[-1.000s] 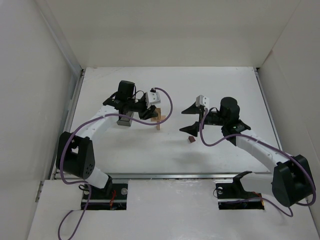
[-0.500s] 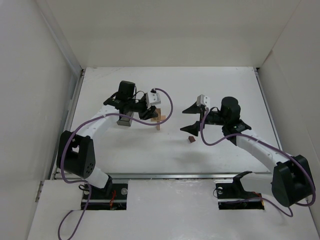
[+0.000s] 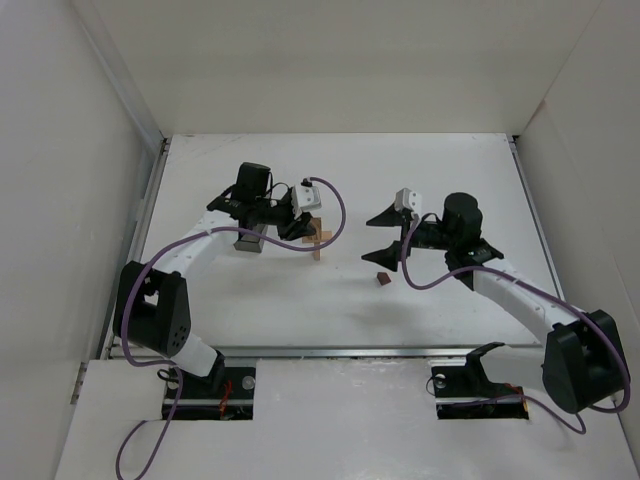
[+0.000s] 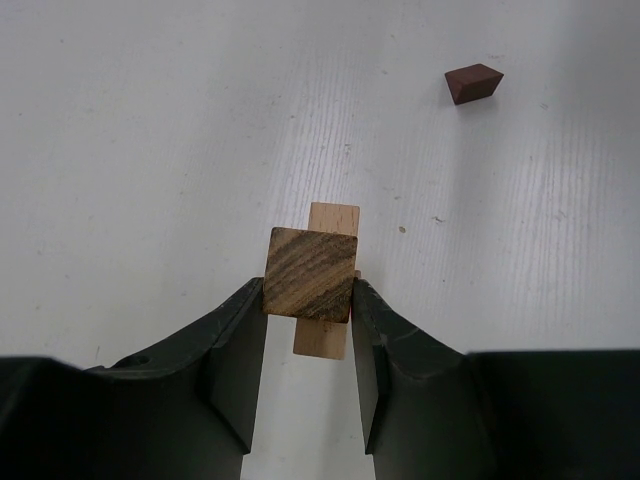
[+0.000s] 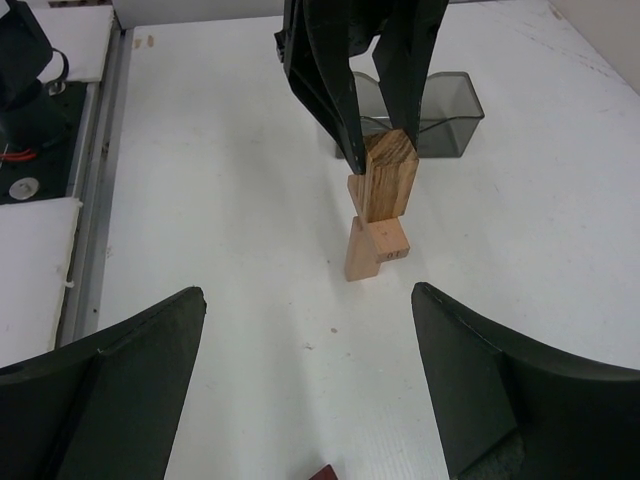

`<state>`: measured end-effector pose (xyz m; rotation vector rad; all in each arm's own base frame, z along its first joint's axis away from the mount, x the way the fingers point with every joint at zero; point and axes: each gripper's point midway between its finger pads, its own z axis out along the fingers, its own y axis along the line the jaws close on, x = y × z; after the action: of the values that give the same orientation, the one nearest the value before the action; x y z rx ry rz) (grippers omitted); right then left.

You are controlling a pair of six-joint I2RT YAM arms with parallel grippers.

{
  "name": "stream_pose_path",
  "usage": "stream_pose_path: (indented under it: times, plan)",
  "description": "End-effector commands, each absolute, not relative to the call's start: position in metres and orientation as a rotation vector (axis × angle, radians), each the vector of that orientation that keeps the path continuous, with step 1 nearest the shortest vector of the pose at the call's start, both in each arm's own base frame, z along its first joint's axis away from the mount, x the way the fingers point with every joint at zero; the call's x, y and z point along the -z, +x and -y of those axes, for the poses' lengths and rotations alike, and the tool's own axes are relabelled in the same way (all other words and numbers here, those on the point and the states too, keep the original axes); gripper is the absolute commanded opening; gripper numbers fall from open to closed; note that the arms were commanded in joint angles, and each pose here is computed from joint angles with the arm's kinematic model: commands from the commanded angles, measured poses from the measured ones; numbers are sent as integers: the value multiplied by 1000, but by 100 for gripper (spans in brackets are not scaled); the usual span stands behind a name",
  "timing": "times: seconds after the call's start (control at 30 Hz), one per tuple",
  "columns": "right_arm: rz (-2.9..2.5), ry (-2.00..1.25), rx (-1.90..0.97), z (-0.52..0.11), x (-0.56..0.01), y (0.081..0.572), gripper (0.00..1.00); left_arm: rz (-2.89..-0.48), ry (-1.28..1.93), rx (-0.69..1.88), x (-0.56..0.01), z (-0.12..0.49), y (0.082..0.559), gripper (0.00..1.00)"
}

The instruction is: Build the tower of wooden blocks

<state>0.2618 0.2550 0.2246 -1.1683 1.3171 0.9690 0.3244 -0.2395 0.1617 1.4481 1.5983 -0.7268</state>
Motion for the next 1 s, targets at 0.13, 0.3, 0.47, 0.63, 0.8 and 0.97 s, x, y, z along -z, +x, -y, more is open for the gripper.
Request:
stream_pose_path:
  times: [0.13,0.3,0.47,0.63,0.8,0.97]
  plan:
    - [-1262,-1194,-963,-256,-242,266,89,-1596,1448,731,-161,235,322,28]
    - [-1305,-1166,-936,-254,-242,273,89,-1612,1441,731,-162,232,323,39]
    - [-1459,-1068,-868,-245,-234,290,97,-1595,1465,719,-167,231,321,45]
    - [-1528,-923,-782,-232,-249,302,100,-1592,1471,703,-171,229,321,47]
    - [-1697,-531,-614,-194,-258,333,100,-1573,1474,675,-180,226,319,48]
    - [-1737,-226,-396,-158,-274,355,100,-1568,1472,658,-191,225,318,48]
